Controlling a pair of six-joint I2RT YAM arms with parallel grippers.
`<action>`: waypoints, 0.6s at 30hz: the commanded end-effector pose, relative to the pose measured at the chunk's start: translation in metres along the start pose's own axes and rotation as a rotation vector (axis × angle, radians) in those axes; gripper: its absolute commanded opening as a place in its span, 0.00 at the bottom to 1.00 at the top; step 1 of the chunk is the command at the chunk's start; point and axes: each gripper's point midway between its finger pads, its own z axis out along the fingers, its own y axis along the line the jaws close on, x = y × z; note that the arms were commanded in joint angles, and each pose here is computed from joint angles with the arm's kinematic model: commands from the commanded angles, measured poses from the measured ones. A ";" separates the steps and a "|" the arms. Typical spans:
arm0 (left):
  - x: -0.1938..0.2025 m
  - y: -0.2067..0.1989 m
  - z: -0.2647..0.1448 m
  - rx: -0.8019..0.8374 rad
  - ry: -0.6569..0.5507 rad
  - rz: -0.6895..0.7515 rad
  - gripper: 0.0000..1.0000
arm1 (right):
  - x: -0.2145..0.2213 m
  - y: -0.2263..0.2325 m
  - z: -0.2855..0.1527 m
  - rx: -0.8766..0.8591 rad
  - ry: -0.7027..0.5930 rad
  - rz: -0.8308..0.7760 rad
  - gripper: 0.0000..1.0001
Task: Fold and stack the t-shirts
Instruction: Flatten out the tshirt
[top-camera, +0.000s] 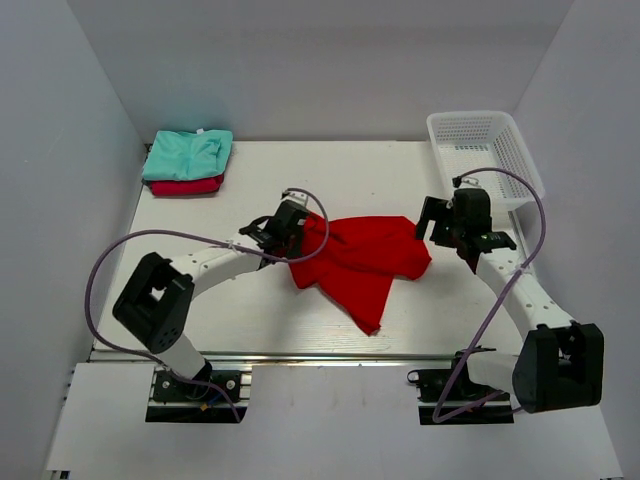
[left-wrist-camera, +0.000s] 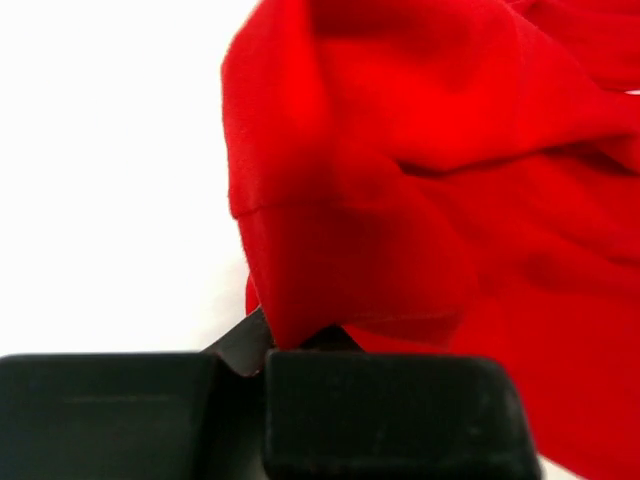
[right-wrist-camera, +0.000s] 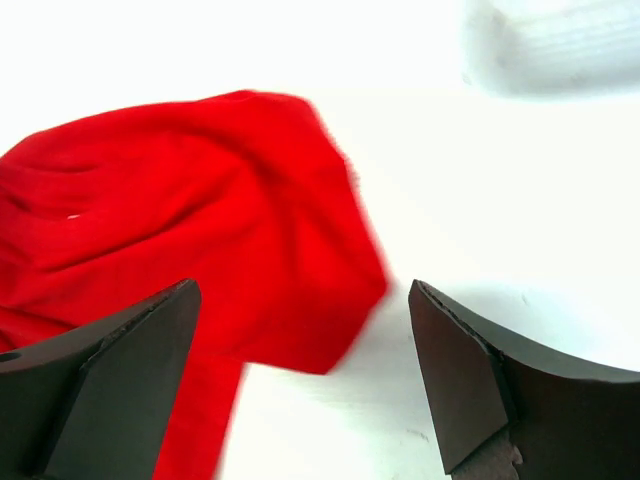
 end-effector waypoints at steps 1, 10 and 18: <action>0.010 0.044 -0.025 -0.156 0.005 -0.035 0.00 | -0.013 0.024 0.007 -0.113 -0.050 -0.073 0.90; 0.015 0.054 -0.059 -0.122 -0.009 -0.021 0.00 | 0.011 0.070 0.047 -0.272 0.061 -0.149 0.90; 0.011 0.049 -0.064 -0.087 -0.014 -0.004 0.00 | 0.026 0.110 0.067 -0.386 0.089 -0.257 0.87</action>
